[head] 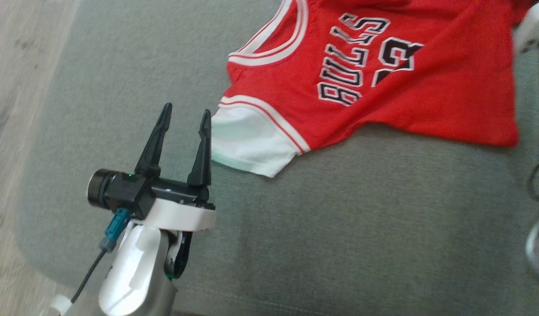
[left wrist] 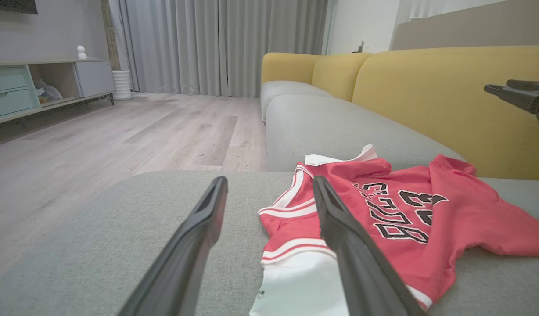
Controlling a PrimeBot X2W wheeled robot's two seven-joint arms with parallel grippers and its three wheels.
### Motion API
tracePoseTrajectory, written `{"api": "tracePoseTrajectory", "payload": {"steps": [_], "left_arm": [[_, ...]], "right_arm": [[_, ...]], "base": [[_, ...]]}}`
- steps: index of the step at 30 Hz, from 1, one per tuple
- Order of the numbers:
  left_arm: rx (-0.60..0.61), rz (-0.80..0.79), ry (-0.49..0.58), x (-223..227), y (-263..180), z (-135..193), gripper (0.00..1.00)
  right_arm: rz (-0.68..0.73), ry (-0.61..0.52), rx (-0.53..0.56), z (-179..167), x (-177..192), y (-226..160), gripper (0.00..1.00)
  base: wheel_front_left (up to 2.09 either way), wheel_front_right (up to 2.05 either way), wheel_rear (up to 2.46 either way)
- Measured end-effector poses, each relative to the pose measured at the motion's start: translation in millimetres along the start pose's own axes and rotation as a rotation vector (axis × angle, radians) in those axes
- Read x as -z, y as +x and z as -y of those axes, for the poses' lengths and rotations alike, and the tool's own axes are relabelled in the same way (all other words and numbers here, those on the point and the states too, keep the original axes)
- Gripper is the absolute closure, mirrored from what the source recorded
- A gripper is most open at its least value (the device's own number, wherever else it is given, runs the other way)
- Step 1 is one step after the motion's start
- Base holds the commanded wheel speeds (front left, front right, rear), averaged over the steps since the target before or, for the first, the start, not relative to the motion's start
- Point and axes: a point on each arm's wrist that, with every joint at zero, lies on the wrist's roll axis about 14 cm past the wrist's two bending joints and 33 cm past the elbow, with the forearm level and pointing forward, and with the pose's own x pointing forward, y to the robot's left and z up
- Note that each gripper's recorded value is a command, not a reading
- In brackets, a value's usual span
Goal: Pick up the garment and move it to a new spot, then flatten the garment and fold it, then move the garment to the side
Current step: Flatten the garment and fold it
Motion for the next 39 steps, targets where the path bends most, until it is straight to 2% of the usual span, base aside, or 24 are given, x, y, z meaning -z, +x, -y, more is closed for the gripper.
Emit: {"api": "tracePoseTrajectory", "payload": {"steps": [5, 9, 18, 23, 27, 32, 36, 39], "left_arm": [[0.036, 0.022, -0.009, -6.5, -2.1, 14.3, 0.00], [0.065, 0.039, -0.012, -12.4, -4.3, 25.7, 0.00], [0.103, 0.037, -0.020, -12.3, -20.6, 42.3, 0.00], [0.113, 0.031, -0.023, -10.2, -22.9, 46.2, 0.00], [0.107, 0.021, -0.026, -6.2, -20.7, 42.6, 0.00], [0.100, -0.001, -0.019, 1.8, -20.0, 37.3, 0.00], [0.087, -0.019, -0.015, 7.9, -20.2, 32.3, 0.00], [0.073, -0.018, -0.009, 7.4, -17.7, 26.7, 0.00]], "right_arm": [[0.058, 0.115, 0.005, -16.8, -7.3, -42.5, 0.00], [0.134, 0.188, 0.046, -6.6, -17.4, -79.0, 0.00], [0.060, 0.456, 0.052, -26.6, 41.1, -191.4, 0.00], [-0.006, 0.492, 0.049, -38.5, 65.3, -224.9, 0.00], [-0.012, 0.492, 0.037, -44.1, 67.4, -224.5, 0.00], [-0.044, 0.447, 0.037, -40.8, 74.4, -203.3, 0.00], [-0.154, 0.452, 0.068, -32.9, 97.9, -182.9, 0.00], [-0.256, 0.468, 0.064, -39.9, 120.6, -172.9, 0.00]], "base": [[0.00, 0.00, 0.00], [0.00, 0.00, 0.00], [0.00, 0.00, 0.00], [0.00, 0.00, 0.00], [0.00, 0.00, 0.00], [0.00, 0.00, 0.00], [0.00, 0.00, 0.00], [0.00, 0.00, 0.00]]}}
